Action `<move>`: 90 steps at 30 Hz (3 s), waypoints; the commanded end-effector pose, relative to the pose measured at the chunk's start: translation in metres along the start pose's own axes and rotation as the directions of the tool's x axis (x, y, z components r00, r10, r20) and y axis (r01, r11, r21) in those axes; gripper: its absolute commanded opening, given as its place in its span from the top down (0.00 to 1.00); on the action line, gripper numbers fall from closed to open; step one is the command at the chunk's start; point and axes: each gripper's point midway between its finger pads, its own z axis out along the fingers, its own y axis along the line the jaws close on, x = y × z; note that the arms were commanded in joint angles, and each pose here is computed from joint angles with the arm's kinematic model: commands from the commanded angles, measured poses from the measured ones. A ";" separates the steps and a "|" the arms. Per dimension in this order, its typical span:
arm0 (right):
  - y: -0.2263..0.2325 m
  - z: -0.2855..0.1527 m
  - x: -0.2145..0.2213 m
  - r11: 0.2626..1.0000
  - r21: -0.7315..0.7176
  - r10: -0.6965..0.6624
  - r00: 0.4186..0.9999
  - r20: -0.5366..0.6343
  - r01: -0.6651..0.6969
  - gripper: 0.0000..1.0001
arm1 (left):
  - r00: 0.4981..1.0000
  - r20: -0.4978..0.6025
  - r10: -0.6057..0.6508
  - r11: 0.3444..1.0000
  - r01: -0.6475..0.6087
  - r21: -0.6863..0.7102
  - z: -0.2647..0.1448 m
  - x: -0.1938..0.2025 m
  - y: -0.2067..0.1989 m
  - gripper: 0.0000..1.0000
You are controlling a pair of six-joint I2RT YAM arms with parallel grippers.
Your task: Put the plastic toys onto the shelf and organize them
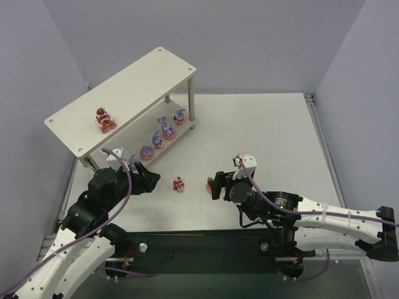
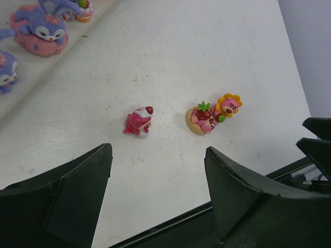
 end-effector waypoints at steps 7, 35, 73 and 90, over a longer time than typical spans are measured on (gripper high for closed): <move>-0.019 0.007 0.023 0.996 0.084 0.014 0.999 -0.030 -0.011 0.24 | 0.991 0.058 -0.119 0.992 0.115 0.059 0.039 0.000 -0.019 0.19; -0.061 0.005 0.049 0.983 0.178 0.045 0.998 -0.052 -0.036 0.24 | 0.949 0.085 0.305 0.948 -0.293 -0.126 0.124 0.092 -0.011 0.15; -0.074 0.011 0.053 0.972 0.231 0.056 0.997 -0.061 -0.041 0.26 | 0.974 0.019 0.224 0.972 -0.221 -0.083 0.147 0.091 -0.010 1.00; -0.085 0.013 0.051 0.965 0.257 0.062 0.996 -0.060 -0.045 0.26 | 0.955 0.092 0.281 0.959 -0.275 -0.069 0.058 -0.075 -0.107 1.00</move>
